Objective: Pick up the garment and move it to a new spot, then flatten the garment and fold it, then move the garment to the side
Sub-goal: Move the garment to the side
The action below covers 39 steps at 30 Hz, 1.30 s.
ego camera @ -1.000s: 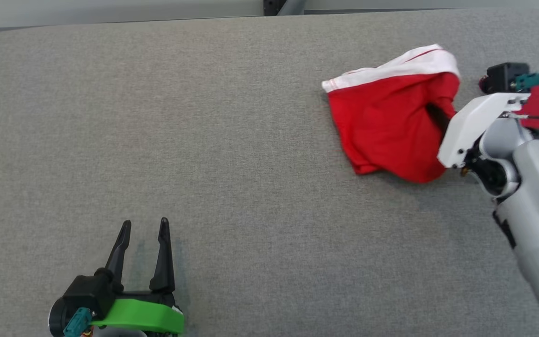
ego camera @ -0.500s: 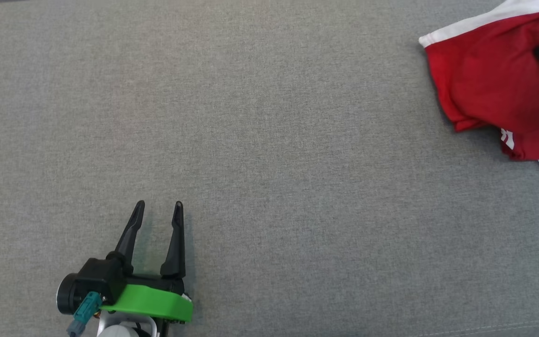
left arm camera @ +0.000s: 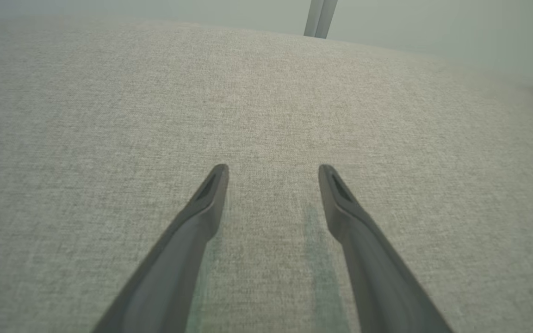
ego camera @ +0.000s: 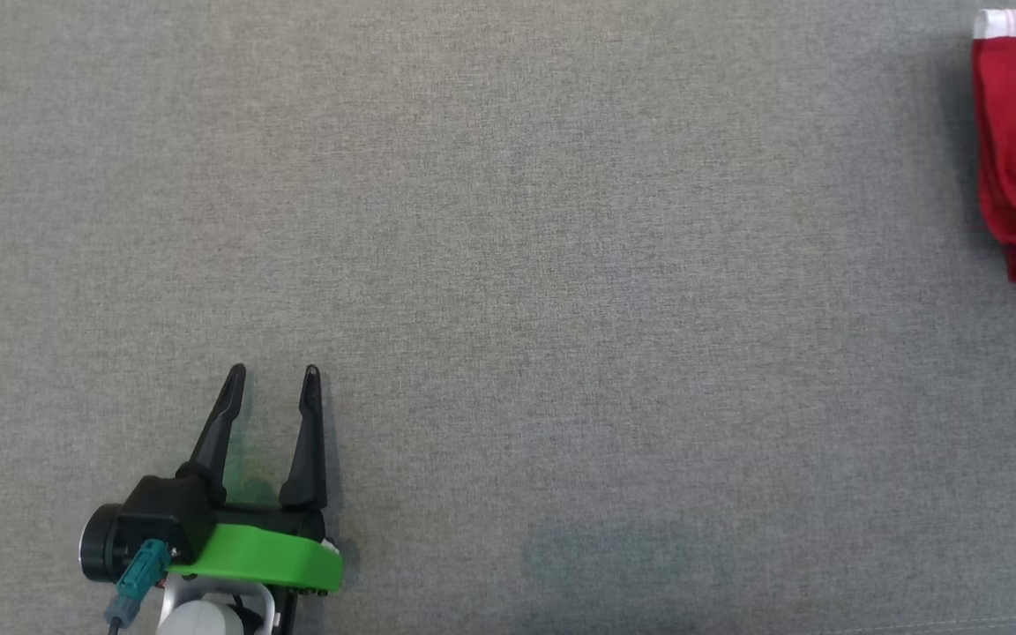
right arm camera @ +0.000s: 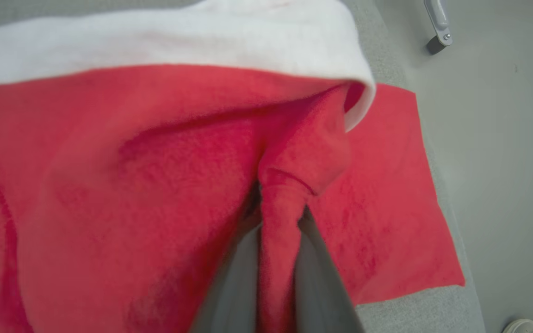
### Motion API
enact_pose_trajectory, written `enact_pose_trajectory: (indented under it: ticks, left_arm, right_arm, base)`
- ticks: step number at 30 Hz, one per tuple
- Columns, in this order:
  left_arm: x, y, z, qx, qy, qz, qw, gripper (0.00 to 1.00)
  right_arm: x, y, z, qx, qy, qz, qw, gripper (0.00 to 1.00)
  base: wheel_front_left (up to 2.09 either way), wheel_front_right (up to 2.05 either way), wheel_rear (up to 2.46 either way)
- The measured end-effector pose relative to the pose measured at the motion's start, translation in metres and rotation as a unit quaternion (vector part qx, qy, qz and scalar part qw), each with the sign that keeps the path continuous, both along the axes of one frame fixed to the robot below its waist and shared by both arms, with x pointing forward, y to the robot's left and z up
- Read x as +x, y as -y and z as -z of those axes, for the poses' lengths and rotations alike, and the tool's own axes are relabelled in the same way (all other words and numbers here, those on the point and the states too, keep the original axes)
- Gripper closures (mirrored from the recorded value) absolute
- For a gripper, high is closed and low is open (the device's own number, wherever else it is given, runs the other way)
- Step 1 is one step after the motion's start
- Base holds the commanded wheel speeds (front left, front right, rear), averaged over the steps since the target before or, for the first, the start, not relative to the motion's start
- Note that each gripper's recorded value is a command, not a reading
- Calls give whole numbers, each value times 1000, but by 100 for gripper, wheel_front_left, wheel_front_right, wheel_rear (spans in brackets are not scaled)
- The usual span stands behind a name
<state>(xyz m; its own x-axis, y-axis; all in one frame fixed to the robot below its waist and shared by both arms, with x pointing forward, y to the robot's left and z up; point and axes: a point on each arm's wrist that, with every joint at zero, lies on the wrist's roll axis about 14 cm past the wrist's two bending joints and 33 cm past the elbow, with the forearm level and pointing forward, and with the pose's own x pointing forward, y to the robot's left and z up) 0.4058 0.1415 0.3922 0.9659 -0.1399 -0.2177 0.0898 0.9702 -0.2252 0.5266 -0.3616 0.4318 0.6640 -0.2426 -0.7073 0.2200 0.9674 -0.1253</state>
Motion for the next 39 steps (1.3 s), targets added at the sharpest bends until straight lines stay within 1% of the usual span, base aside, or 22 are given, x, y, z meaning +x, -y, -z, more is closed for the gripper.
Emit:
enact_pose_trajectory:
  ticks: [1, 2, 3, 6, 7, 12, 14, 16, 17, 19, 21, 22, 25, 28, 30, 34, 39]
  left_arm:
    - [1, 0, 1, 0, -1, 0, 1000, 0]
    - [1, 0, 2, 1, -2, 0, 1000, 0]
    - [1, -1, 3, 1, -3, 1, 1000, 0]
    - [1, 0, 3, 1, -3, 1, 1000, 0]
    - [2, 1, 2, 0, -1, 2, 1000, 0]
    - [3, 4, -7, -9, 10, 1, 1000, 0]
    - [2, 4, -11, -12, 15, -1, 1000, 0]
    - [0, 3, -17, -16, 20, -7, 1000, 0]
    - [-2, 1, -19, -16, 22, -11, 1000, 0]
    - [-8, -1, -24, -17, 25, -16, 999, 0]
    - [-14, -4, -30, -18, 30, -23, 999, 0]
    - [-18, -5, -33, -18, 33, -25, 999, 0]
    - [-29, -8, -41, -17, 41, -31, 999, 0]
    - [-37, -9, -51, -17, 53, -33, 998, 0]
    - [-40, -10, -57, -18, 62, -34, 997, 0]
    - [-49, -11, -66, -17, 74, -37, 996, 0]
    - [-54, -12, -74, -15, 86, -38, 995, 0]
  right_arm:
    - [0, 3, 3, -8, 2, 3, 1000, 100]
    - [-1, 3, 7, -18, -1, 1, 1000, 38]
    - [-2, 3, 12, -26, -3, -2, 1000, 0]
    - [-8, 3, 22, -37, -8, -1, 999, 0]
    - [-7, 4, 20, -44, 4, -4, 999, 0]
    - [1, 9, -7, -88, 77, -23, 993, 0]
    - [4, 7, -23, -85, 125, -25, 988, 0]
    - [6, 0, -40, -70, 176, -28, 981, 0]
    - [5, -4, -47, -71, 196, -36, 977, 0]
    - [1, -13, -65, -81, 243, -57, 965, 0]
    - [-6, -27, -86, -80, 292, -78, 950, 0]
    - [-10, -34, -93, -66, 318, -79, 942, 0]
    - [-32, -61, -106, -43, 365, -103, 924, 0]
    - [-59, -82, -109, -17, 395, -114, 912, 0]
    - [-78, -91, -103, -12, 401, -115, 908, 0]
    - [-110, -114, -94, 12, 426, -107, 898, 0]
    - [-139, -138, -75, 29, 424, -104, 899, 0]
  base:
    - [0, 0, 0]
    - [0, 0, 0]
    - [0, 0, 0]
    - [0, 0, 0]
    - [0, 0, 0]
    - [0, 0, 0]
    - [0, 0, 0]
    - [0, 0, 0]
    - [0, 0, 0]
    - [0, 0, 0]
    - [0, 0, 0]
    - [0, 0, 0]
    - [0, 0, 0]
    - [0, 0, 0]
    - [0, 0, 0]
    - [0, 0, 0]
    - [0, 0, 0]
